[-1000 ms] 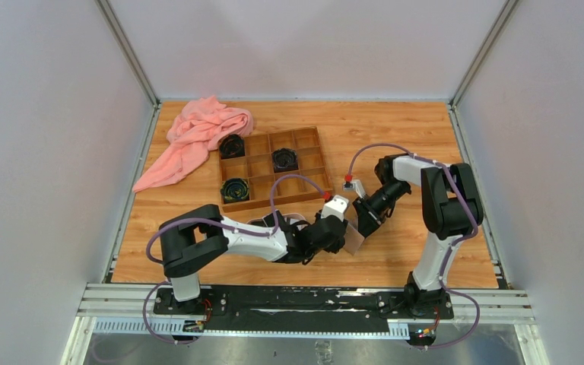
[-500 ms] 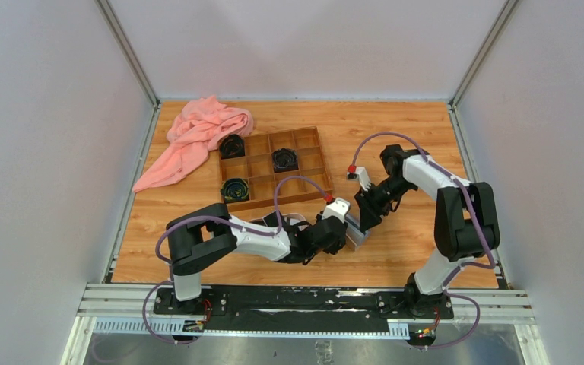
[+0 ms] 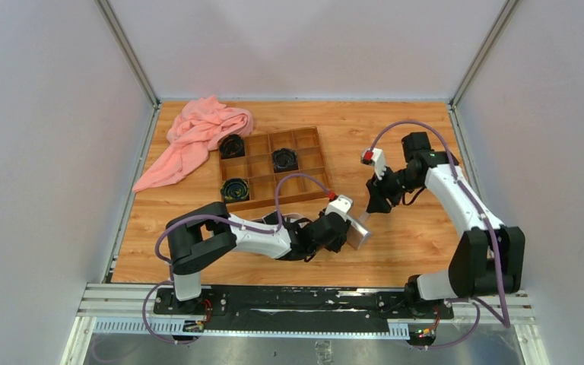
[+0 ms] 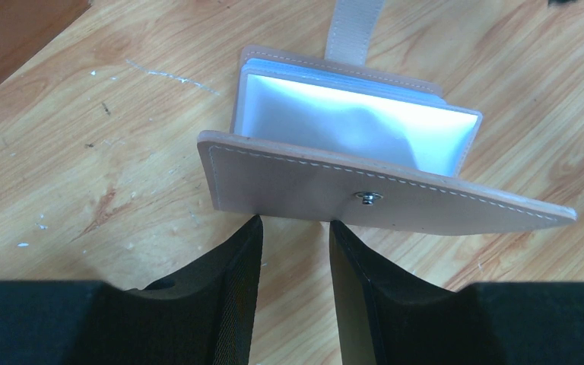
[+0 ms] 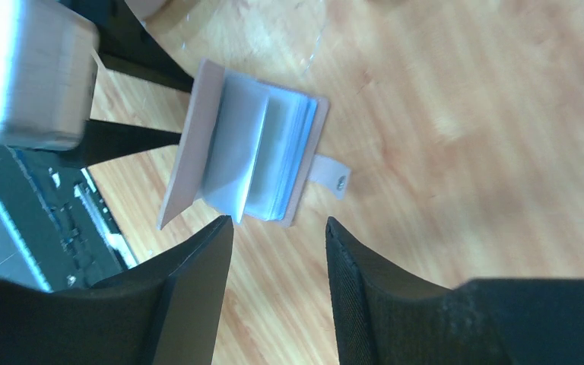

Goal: Put the credit cards into the card holder
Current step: Close the card holder at the center of the board.

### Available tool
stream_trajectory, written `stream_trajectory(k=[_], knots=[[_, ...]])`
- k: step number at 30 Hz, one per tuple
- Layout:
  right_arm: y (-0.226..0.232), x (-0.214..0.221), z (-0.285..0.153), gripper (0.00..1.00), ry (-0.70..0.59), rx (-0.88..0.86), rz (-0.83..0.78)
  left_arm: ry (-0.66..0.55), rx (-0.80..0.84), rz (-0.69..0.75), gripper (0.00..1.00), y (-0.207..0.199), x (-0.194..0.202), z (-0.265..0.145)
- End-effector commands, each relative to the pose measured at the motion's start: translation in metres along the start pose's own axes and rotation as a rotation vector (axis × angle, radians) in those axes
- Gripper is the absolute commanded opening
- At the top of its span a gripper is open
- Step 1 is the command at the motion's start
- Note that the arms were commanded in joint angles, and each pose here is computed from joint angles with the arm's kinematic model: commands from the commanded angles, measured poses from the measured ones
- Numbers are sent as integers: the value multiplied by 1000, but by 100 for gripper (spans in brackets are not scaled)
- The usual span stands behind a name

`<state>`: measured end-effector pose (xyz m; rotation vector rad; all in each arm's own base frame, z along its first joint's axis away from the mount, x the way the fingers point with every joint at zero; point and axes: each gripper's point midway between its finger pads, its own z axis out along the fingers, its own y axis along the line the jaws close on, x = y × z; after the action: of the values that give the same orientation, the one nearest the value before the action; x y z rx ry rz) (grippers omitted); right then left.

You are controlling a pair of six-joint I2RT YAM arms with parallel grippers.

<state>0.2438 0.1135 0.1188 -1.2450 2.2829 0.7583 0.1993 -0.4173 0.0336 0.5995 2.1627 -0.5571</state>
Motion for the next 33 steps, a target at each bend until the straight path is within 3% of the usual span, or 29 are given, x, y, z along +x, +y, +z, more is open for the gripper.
stream_trajectory(k=[1,4,6,8,12,16,18,24,33], knots=[[0,-39,-28,55,-185,101,-168,-64,60,-28,43,-11,-28,-1],[23,-48,-25,96,-299,25,-203,-72,93,-55,43,-13,-31,1],[38,-52,-14,99,-367,-91,-144,-77,120,-73,43,-14,-32,3],[45,-46,-9,91,-343,-165,-84,-80,129,-90,43,-11,-32,4],[45,-37,-4,51,-300,-192,-59,-91,153,-108,43,-9,-33,7],[52,-17,5,20,-201,-255,-74,-88,162,-114,43,-8,-32,11],[51,-9,10,9,-162,-278,-60,-87,167,-119,43,-8,-31,13],[42,13,28,3,-26,-319,16,-85,181,-135,42,-6,-29,16],[3,42,46,2,149,-166,149,-124,207,-68,42,-4,-39,-1]])
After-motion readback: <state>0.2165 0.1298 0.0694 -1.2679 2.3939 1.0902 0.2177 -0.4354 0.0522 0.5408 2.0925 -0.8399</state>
